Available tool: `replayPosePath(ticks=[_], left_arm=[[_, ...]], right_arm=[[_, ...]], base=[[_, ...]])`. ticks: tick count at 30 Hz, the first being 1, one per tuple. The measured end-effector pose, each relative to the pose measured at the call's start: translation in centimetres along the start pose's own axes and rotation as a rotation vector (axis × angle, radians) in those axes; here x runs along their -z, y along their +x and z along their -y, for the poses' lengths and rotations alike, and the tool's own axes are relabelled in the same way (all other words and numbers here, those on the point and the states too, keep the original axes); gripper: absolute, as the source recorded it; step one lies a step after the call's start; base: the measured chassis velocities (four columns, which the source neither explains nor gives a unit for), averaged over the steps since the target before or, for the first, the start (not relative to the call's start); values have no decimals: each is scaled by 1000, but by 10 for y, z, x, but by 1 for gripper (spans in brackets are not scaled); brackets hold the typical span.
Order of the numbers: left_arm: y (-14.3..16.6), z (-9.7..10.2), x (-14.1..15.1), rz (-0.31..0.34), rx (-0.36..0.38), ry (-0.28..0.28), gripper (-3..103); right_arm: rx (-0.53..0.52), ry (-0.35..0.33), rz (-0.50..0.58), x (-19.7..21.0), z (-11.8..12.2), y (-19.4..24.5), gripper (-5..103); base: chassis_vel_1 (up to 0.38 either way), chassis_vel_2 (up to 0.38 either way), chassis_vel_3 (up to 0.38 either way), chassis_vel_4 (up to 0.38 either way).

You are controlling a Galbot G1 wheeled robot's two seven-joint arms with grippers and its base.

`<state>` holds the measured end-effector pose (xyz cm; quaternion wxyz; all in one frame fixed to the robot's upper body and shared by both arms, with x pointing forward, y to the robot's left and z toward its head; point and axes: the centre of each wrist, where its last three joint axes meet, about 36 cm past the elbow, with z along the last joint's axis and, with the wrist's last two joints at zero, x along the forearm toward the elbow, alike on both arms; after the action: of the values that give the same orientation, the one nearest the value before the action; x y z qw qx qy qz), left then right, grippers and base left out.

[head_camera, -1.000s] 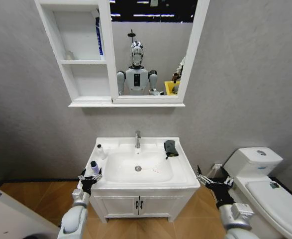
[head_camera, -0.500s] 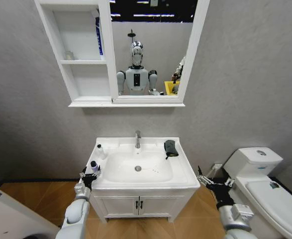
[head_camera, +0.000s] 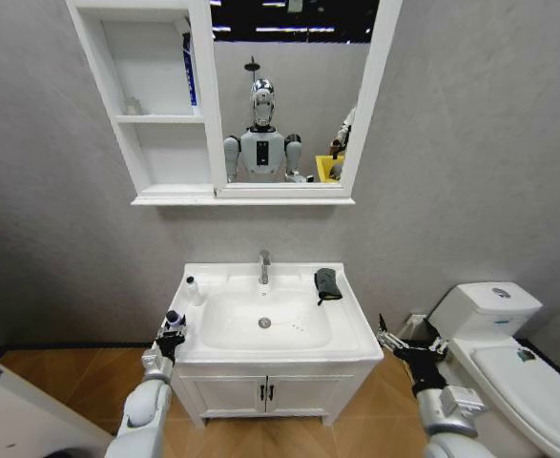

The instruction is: Move facial cleanser and shampoo from washbasin to cabinet, then wipe washbasin with towel.

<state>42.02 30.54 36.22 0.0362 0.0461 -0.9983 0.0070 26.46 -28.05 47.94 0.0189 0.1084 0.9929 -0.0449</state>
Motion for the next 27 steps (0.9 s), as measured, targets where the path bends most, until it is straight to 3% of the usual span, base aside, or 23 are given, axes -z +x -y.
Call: replayPosePath(ticks=[1, 2, 3, 4, 5, 6, 7, 8, 10, 11, 12, 13, 15, 17, 20, 21, 23, 24, 25, 27], left_arm=[[5, 1, 28, 24, -7, 2, 43], [5, 1, 28, 24, -7, 2, 43], [11, 2, 65, 59, -15, 2, 43], [15, 2, 85, 68, -19, 1, 43], [15, 2, 85, 68, -19, 1, 43], [18, 1, 117, 79, -27, 0, 43], [22, 2, 154, 81, -37, -1, 43], [22, 2, 154, 81, -37, -1, 43], [25, 3, 217, 50, -77, -2, 43], [25, 3, 217, 50, -77, -2, 43], [25, 2, 248, 46, -106, -5, 43], [25, 2, 248, 46, -106, -5, 43], [17, -7, 302, 45, -154, -33, 43], [14, -10, 312, 42, -160, -43, 43], [-11, -26, 357, 47, -144, -93, 43], [-11, -26, 357, 47, -144, -93, 43], [-28, -35, 398, 80, -142, -89, 43], [-28, -35, 398, 80, -142, -89, 43], [-43, -38, 424, 94, -144, -77, 43], [-60, -39, 438, 89, -146, -68, 43]], right_arm=[[1, -1, 1, 1, -1, -1, 100], [1, -1, 1, 1, -1, -1, 100], [2, -1, 1, 1, -1, -1, 100], [3, -1, 1, 1, -1, -1, 100], [3, -1, 1, 1, -1, -1, 100], [3, -1, 0, 1, -1, 0, 100], [3, 0, -3, 1, -1, 1, 100], [3, 0, -3, 1, -1, 1, 100], [-2, 2, -6, 0, 0, 3, 100], [-2, 2, -6, 0, 0, 3, 100], [-6, 3, -7, -1, 1, 5, 100], [-6, 3, -7, -1, 1, 5, 100], [-13, 6, -11, -3, 3, 8, 100], [-14, 6, -11, -3, 3, 8, 100], [-19, 6, -8, -3, 1, 8, 100], [-19, 6, -8, -3, 1, 8, 100], [-23, 8, -5, -1, 1, 8, 100], [-23, 8, -5, -1, 1, 8, 100], [-24, 11, -5, -1, 1, 8, 100], [-24, 12, -5, -1, 1, 8, 100]], base=[[0, 0, 0, 0], [0, 0, 0, 0], [0, 0, 0, 0], [0, 0, 0, 0], [0, 0, 0, 0], [0, 0, 0, 0], [0, 0, 0, 0], [0, 0, 0, 0], [0, 0, 0, 0], [0, 0, 0, 0], [0, 0, 0, 0], [0, 0, 0, 0], [0, 0, 0, 0], [0, 0, 0, 0], [0, 0, 0, 0], [0, 0, 0, 0], [0, 0, 0, 0], [0, 0, 0, 0], [0, 0, 0, 0], [0, 0, 0, 0]])
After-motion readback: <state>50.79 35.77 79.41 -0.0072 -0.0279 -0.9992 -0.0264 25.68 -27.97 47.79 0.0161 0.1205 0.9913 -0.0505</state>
